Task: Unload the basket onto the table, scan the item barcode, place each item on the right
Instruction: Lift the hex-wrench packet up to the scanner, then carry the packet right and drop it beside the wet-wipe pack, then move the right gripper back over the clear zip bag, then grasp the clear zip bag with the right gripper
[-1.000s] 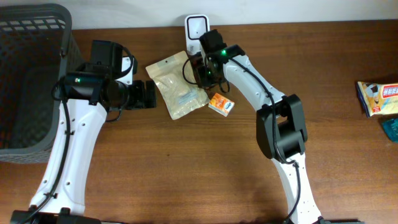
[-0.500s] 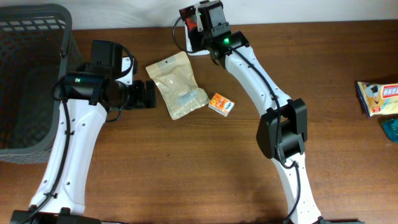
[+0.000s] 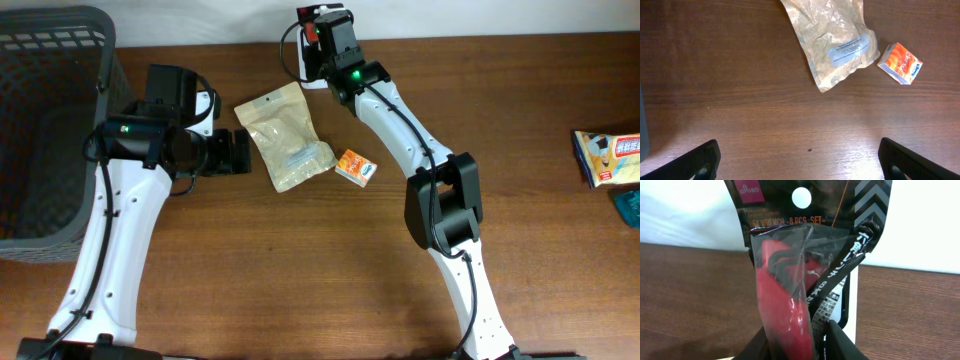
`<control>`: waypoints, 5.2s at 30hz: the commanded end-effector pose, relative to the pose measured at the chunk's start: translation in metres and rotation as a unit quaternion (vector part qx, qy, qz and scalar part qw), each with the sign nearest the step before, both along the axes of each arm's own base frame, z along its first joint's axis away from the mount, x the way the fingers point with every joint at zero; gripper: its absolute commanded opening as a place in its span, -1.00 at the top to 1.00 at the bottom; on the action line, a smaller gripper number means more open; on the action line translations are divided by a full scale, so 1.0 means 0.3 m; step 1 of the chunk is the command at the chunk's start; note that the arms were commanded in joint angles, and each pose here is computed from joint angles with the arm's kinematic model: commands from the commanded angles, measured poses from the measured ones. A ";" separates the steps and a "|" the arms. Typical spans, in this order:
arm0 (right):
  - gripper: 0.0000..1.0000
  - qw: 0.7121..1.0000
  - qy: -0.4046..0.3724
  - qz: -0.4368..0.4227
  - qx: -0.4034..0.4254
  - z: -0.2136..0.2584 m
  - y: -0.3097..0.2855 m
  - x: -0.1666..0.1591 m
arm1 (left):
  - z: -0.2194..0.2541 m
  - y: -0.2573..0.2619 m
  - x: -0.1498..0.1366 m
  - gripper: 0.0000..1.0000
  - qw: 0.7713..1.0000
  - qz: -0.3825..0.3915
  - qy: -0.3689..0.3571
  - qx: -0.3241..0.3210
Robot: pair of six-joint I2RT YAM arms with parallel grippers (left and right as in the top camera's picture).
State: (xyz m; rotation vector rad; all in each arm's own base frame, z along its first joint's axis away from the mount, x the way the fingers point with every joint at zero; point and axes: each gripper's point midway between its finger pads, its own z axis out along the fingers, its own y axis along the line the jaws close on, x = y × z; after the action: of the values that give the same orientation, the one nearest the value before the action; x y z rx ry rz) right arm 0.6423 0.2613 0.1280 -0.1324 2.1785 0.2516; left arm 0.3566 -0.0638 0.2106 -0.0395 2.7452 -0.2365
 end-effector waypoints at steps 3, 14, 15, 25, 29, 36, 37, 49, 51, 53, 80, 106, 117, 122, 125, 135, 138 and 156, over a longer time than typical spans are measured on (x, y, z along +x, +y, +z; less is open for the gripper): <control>0.50 1.000 -0.021 -0.014 0.006 0.063 -0.013 0.018 | -0.006 0.002 0.000 -0.98 1.000 -0.005 0.001 0.006; 0.50 0.999 -0.017 -0.044 0.024 0.133 -0.064 0.009 | -0.006 0.002 0.000 -0.98 1.000 -0.005 0.001 0.006; 0.50 0.998 -0.021 -0.060 0.028 0.164 -0.098 0.013 | -0.006 0.002 0.000 -0.98 1.000 -0.005 0.001 0.006; 0.49 0.934 0.092 -0.341 0.056 0.279 -1.127 -0.139 | -0.006 0.002 0.000 -0.98 1.000 -0.005 0.001 0.006; 0.50 0.850 0.199 -0.483 0.069 0.159 -1.604 -0.432 | -0.006 0.002 0.000 -0.98 1.000 -0.005 0.001 0.006; 0.49 0.832 0.232 -0.489 0.123 0.129 -1.871 -0.620 | -0.006 0.002 0.000 -0.98 1.000 -0.005 0.001 0.006; 0.49 0.844 0.234 -0.465 0.128 0.126 -1.842 -0.599 | -0.006 0.002 0.000 -0.98 1.000 -0.005 0.001 0.006; 0.82 0.828 0.492 -0.268 0.015 -0.212 -1.288 -0.736 | -0.006 0.002 0.000 -0.98 1.000 -0.005 0.001 0.006; 0.92 0.834 0.481 -0.270 0.015 -0.281 -1.295 -0.718 | -0.006 0.002 0.000 -0.98 1.000 -0.005 0.001 0.006; 0.92 0.840 0.459 -0.290 0.003 -0.340 -1.355 -0.701 | -0.006 0.002 0.000 -0.98 1.000 -0.005 0.001 0.006; 0.92 0.860 0.394 -0.325 0.022 -0.396 -1.492 -0.556 | -0.006 0.002 0.000 -0.98 1.000 -0.005 0.001 0.006; -0.37 0.919 0.372 0.128 0.014 0.100 -0.679 -0.553 | -0.006 0.002 0.000 -0.98 1.000 -0.005 0.001 0.006; -0.34 0.896 0.333 0.257 -0.142 -0.153 -0.050 -0.631 | -0.006 0.002 0.000 -0.98 1.000 -0.005 0.001 0.006; -0.33 0.942 0.253 0.207 -0.071 -0.156 0.133 -0.514 | -0.006 0.002 0.000 -0.98 1.000 -0.005 0.001 0.006; -0.28 0.951 0.232 0.197 -0.051 -0.215 0.174 -0.486 | -0.006 0.002 0.000 -0.98 1.000 -0.005 0.001 0.006; -0.13 0.941 0.275 0.189 -0.061 -0.405 0.132 -0.558 | -0.006 0.002 0.000 -0.98 1.000 -0.005 0.001 0.006; 0.21 0.939 0.281 0.186 -0.065 -0.421 0.122 -0.567 | -0.006 0.002 0.000 -0.98 1.000 -0.005 0.001 0.006; 0.92 0.922 0.357 0.009 -0.146 -0.293 -0.137 -0.678 | -0.006 0.002 0.000 -0.98 1.000 -0.005 0.001 0.006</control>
State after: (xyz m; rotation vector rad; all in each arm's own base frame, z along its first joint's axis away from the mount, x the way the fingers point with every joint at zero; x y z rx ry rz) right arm 0.4356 0.2330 0.0265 -0.3260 2.9698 0.0400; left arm 0.3567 -0.0638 0.2100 -0.0397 2.7471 -0.2363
